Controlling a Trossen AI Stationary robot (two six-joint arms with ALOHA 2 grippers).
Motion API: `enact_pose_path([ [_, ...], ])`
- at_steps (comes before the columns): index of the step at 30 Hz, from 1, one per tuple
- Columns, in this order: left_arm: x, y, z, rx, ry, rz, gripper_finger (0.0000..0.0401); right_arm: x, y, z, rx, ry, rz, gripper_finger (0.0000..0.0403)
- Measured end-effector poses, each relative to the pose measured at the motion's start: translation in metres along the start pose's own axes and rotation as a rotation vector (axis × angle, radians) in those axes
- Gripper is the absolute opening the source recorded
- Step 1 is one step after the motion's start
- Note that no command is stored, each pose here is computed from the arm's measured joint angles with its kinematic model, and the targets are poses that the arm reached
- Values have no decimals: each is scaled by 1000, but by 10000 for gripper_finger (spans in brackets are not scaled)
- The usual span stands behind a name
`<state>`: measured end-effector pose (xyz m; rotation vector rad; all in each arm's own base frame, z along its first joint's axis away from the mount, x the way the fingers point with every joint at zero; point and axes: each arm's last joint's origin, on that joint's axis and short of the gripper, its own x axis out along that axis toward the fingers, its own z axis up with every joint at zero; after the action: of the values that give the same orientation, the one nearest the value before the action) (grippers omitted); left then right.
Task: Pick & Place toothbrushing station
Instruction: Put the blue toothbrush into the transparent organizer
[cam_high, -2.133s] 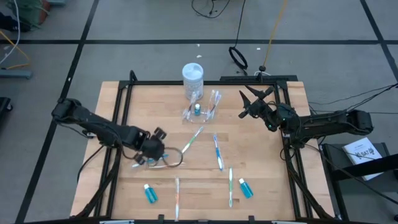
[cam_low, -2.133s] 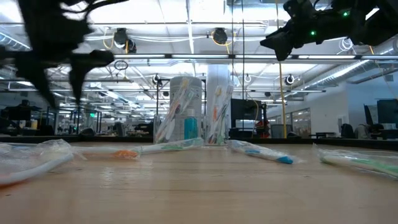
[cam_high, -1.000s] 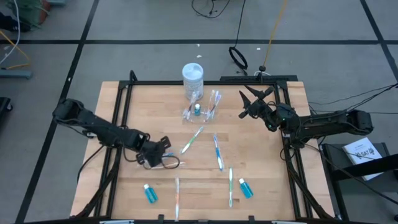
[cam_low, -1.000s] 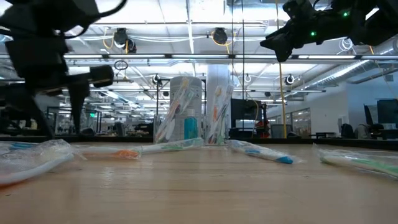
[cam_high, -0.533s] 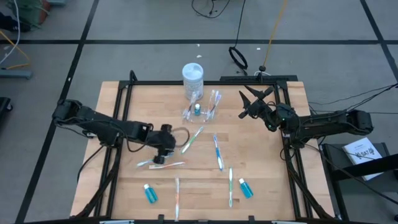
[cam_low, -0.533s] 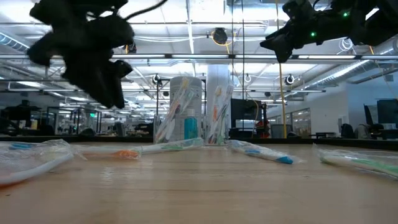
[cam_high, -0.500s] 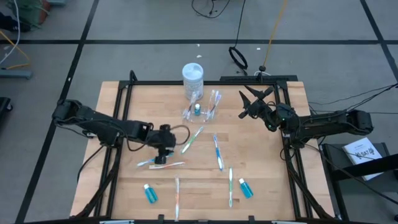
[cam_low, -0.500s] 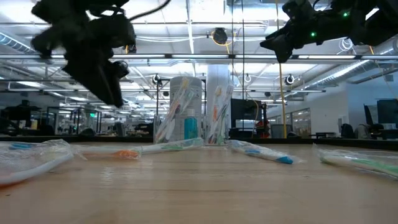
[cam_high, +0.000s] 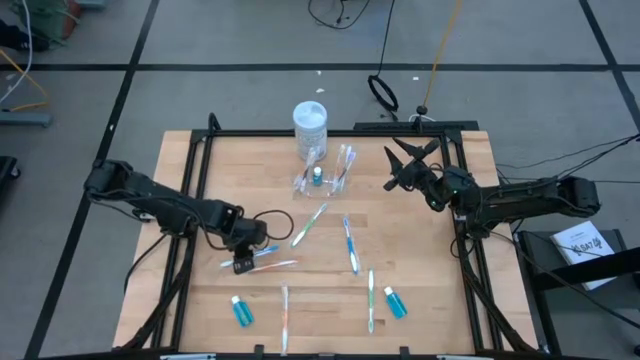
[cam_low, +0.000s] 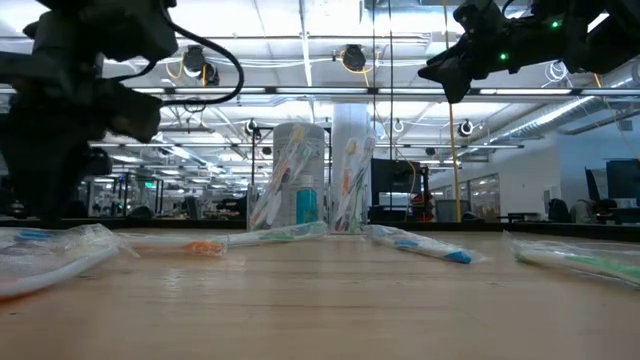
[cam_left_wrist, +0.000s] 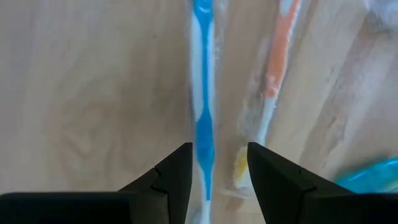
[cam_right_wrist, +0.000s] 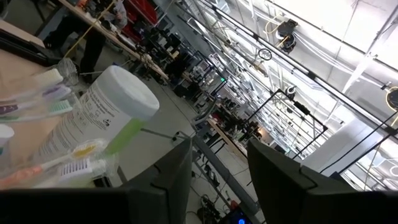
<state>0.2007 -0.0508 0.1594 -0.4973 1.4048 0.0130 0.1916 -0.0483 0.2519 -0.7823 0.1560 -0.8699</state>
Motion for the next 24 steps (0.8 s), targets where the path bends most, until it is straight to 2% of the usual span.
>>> enact_pose_path([
  [9, 19, 11, -12, 55, -15, 4, 155, 0, 0, 0, 0, 0, 0, 146],
  [12, 20, 12, -13, 140, -25, 14, 131, 0, 0, 0, 5, -1, 0, 146],
  [14, 19, 12, -11, 198, -46, 47, 97, 0, 0, 0, 32, -16, 13, 146],
  [18, 12, 11, 3, 312, -177, 191, 19, -1, 4, 5, 143, -167, 152, 146],
  [22, -6, 0, 26, 433, -371, 339, 23, -2, 10, 9, 255, -324, 347, 146],
  [24, -18, -9, 39, 524, -476, 418, 23, -1, 12, 10, 314, -355, 389, 146],
])
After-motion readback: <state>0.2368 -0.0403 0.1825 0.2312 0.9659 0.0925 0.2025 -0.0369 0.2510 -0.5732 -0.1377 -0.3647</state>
